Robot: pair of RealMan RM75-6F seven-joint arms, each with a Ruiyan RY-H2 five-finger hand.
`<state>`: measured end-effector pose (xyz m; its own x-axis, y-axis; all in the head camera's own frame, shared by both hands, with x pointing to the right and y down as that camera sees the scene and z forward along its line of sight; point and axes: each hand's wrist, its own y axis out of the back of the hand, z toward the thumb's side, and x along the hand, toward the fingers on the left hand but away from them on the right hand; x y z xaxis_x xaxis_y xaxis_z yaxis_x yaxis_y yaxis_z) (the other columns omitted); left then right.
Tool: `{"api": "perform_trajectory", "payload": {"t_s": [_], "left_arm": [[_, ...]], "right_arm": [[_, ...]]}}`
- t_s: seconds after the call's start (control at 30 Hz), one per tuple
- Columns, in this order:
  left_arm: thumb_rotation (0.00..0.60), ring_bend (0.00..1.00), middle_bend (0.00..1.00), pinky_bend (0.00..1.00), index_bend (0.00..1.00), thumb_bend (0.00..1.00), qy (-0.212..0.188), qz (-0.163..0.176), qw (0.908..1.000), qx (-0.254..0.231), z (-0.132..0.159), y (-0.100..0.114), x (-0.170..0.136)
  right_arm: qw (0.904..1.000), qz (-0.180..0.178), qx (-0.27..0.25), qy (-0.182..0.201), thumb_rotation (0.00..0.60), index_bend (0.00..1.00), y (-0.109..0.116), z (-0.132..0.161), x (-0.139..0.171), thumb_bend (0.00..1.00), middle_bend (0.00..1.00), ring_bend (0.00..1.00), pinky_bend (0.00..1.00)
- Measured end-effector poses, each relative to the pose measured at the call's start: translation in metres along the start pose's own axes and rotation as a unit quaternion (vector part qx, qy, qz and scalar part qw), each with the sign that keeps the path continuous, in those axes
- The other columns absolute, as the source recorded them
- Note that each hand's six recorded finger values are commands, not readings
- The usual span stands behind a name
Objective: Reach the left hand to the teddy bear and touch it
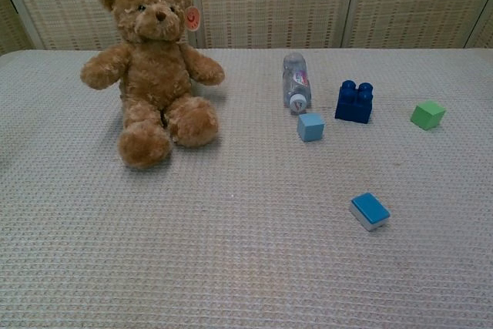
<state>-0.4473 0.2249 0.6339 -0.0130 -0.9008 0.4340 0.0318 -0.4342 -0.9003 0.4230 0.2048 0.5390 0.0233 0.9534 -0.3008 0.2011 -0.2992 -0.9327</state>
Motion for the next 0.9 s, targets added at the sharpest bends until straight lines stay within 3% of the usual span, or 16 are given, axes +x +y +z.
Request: {"api": "perform_trajectory", "payload": {"t_s": [0.4, 0.67, 0.9], "left_arm": [[0.600, 0.23, 0.19, 0.41, 0.01, 0.46, -0.026, 0.038, 0.9989, 0.006, 0.054, -0.014, 0.047], [0.600, 0.22, 0.18, 0.38, 0.00, 0.42, -0.014, 0.066, 0.9976, 0.014, 0.081, -0.021, 0.095], [0.600, 0.22, 0.18, 0.38, 0.01, 0.41, 0.015, 0.060, 0.9981, -0.007, 0.096, -0.024, 0.125]], "right_arm": [[0.9992, -0.001, -0.030, 0.026, 0.600, 0.00, 0.010, -0.002, -0.006, 0.20, 0.02, 0.00, 0.08], [0.9983, 0.011, -0.041, 0.041, 0.600, 0.00, 0.011, 0.000, -0.003, 0.20, 0.02, 0.00, 0.08], [0.9976, 0.024, -0.044, 0.048, 0.600, 0.00, 0.010, 0.002, 0.000, 0.20, 0.02, 0.00, 0.08]]}}
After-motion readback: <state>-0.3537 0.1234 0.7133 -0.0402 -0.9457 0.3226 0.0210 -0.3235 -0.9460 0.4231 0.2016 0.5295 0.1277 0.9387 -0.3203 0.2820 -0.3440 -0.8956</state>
